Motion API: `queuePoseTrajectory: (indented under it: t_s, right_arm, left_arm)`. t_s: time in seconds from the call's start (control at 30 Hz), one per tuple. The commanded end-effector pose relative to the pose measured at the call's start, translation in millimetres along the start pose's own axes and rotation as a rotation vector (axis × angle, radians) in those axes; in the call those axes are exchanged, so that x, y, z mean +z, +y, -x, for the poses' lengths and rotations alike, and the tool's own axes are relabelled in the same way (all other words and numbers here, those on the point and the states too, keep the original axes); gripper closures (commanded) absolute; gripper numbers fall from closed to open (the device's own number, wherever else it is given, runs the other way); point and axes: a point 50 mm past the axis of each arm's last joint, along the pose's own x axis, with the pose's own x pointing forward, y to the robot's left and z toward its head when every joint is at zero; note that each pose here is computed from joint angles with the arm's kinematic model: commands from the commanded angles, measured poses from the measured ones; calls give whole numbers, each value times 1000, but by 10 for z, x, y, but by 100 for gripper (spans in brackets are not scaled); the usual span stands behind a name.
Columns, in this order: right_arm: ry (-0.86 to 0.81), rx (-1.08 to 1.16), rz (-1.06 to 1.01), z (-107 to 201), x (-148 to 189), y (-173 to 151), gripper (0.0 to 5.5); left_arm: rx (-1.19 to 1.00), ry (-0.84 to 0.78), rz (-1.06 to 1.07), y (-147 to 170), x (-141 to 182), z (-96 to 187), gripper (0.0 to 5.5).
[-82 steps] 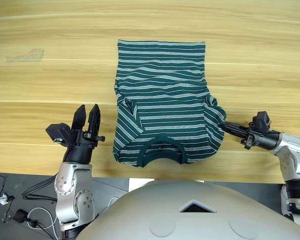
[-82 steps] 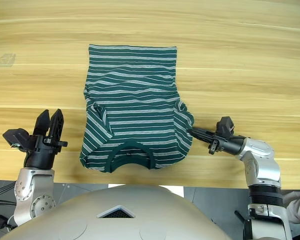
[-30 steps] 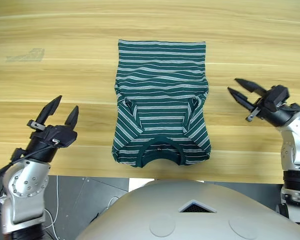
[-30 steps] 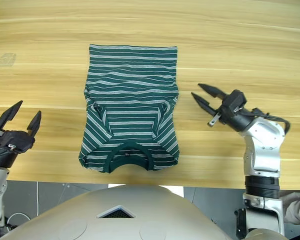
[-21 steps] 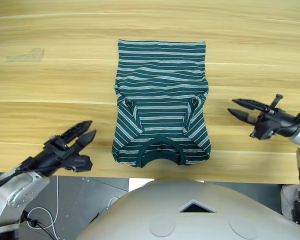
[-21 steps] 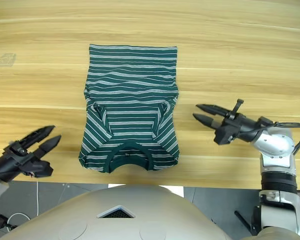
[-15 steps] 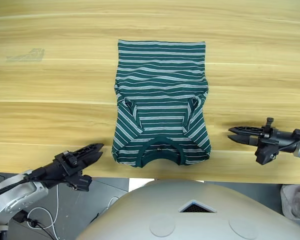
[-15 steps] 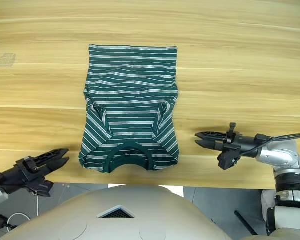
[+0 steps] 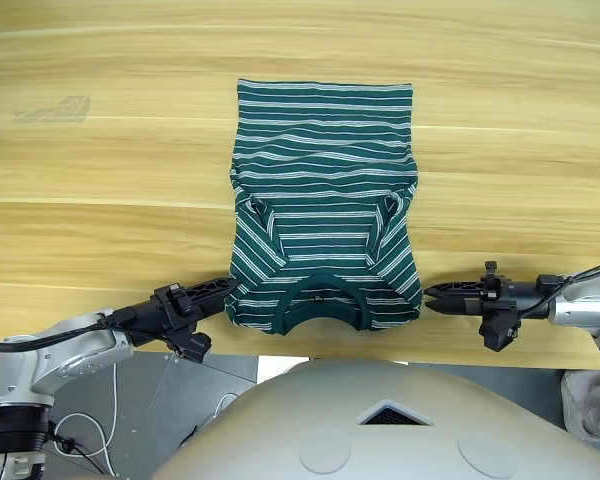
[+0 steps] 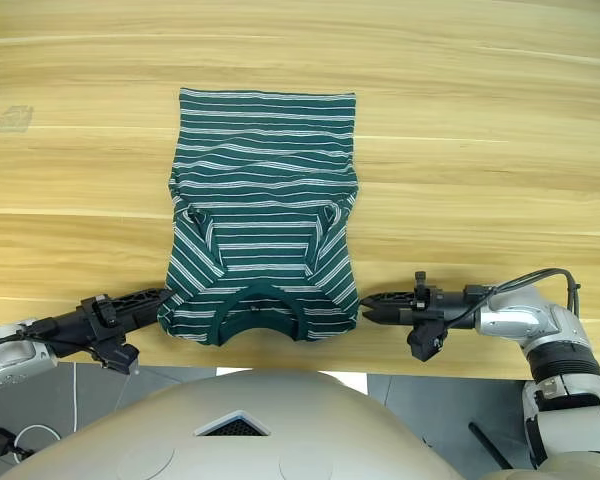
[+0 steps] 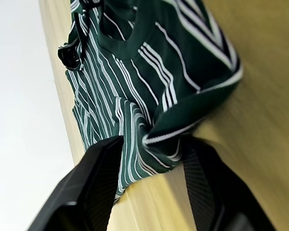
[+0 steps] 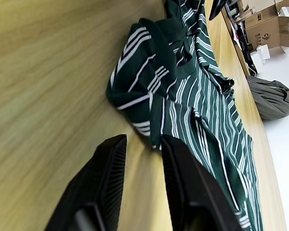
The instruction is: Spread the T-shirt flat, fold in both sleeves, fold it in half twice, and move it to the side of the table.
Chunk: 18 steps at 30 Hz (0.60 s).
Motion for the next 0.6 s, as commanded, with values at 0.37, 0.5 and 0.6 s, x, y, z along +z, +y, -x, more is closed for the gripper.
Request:
queuePoseTrajectory:
  t_s: [0.37, 0.5, 0.6]
  right_arm:
    - [-34, 14, -3, -178, 10, -29, 420]
    - [-35, 13, -3, -205, -5, -39, 415]
    - [-31, 7, -4, -217, -14, -47, 415]
  left_arm:
    - [-140, -63, 36, -159, 152, -70, 328]
    - [-151, -65, 46, -166, 142, -76, 344]
    - [-153, -64, 59, -190, 153, -75, 386]
